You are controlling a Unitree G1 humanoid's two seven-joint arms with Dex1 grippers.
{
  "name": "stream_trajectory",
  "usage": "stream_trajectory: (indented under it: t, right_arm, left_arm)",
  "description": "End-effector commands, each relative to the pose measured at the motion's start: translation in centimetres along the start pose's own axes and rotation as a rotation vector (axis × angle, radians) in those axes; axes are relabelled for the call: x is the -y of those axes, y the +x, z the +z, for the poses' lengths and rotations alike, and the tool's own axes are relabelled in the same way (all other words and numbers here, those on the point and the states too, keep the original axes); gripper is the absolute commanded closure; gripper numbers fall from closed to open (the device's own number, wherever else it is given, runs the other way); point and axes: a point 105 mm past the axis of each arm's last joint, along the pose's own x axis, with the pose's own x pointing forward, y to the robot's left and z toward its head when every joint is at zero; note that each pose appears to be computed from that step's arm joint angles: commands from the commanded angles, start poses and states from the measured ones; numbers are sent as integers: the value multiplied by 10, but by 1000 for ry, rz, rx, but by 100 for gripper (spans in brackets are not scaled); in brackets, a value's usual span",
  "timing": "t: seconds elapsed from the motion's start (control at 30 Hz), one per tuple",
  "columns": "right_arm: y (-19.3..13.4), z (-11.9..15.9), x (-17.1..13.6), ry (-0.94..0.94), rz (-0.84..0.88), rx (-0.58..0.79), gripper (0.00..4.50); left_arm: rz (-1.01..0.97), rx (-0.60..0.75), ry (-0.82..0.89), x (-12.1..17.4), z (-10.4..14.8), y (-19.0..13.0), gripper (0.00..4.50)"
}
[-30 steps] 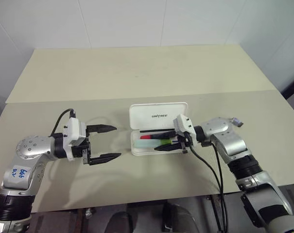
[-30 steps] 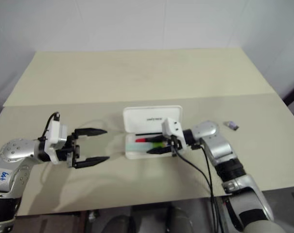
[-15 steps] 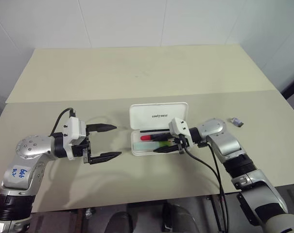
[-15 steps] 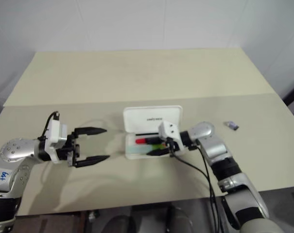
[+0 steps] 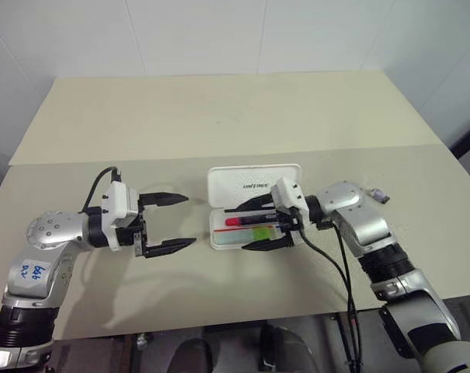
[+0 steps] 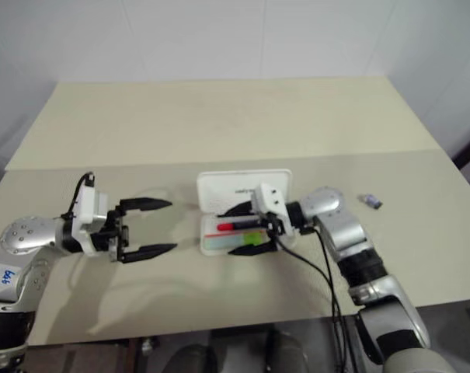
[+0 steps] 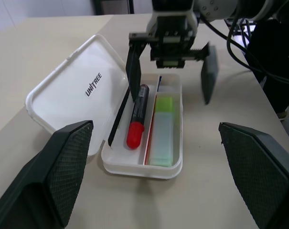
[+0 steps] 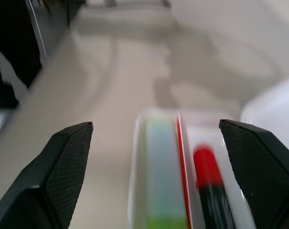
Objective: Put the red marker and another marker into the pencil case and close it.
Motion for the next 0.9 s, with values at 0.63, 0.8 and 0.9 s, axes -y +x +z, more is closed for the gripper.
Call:
stream_trajectory:
  t: [0.63, 0.8, 0.9]
  right_arm:
    - [-214, -39, 11, 119, -967, -39, 4]
    - [-244, -60, 19, 165, -1091, -100, 4]
    - [-250, -66, 24, 179, -1110, -112, 4]
  left_arm:
    - [-66, 138, 29, 2, 18, 44, 0]
    - [-60, 170, 53, -11, 25, 56, 0]
    - [-73, 187, 58, -12, 28, 62, 0]
